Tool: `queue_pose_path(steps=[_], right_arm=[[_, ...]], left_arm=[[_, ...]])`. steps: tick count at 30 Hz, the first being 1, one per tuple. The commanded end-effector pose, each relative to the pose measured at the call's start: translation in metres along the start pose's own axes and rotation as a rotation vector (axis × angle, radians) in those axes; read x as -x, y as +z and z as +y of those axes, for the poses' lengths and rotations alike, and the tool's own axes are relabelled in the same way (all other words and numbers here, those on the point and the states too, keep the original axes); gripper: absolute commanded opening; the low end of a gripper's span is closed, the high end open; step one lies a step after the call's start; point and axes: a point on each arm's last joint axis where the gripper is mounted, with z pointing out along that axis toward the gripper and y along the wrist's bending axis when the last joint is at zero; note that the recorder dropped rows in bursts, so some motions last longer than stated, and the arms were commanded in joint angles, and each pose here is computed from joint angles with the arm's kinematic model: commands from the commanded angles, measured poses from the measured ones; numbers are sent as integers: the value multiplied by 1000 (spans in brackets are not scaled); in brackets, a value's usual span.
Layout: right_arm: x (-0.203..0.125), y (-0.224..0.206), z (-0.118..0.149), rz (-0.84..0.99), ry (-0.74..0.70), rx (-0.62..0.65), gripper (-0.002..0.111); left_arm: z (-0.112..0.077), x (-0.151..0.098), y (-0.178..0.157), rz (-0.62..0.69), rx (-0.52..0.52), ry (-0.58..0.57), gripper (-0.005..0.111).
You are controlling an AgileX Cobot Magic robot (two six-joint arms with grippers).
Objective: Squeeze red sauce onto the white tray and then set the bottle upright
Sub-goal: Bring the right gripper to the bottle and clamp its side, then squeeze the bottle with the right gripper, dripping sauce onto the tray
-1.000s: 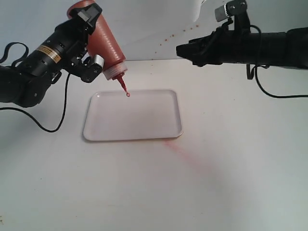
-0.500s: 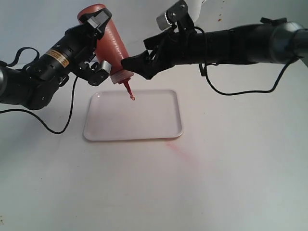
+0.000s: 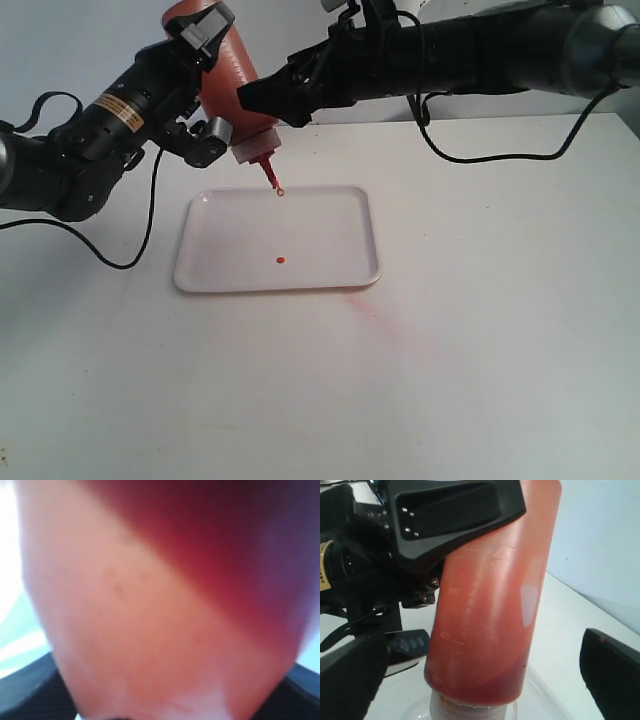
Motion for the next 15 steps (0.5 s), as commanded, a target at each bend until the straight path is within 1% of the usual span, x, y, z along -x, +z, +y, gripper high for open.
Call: queue_pose_path(steps=[1, 4, 7, 11, 15], right_arm=[[-3, 6, -2, -1, 21, 6, 93], [-11, 16, -9, 7, 55, 29, 92], [-8, 27, -14, -11, 88, 73, 91], [0, 40, -8, 23, 20, 99, 91], [-8, 61, -10, 46, 34, 87, 91]], left_arm=[[10, -6, 3, 41, 52, -13, 0], [9, -5, 3, 37, 45, -13, 0], [9, -5, 3, 36, 43, -13, 0], [9, -5, 3, 36, 43, -13, 0], [9, -5, 3, 36, 43, -13, 0]])
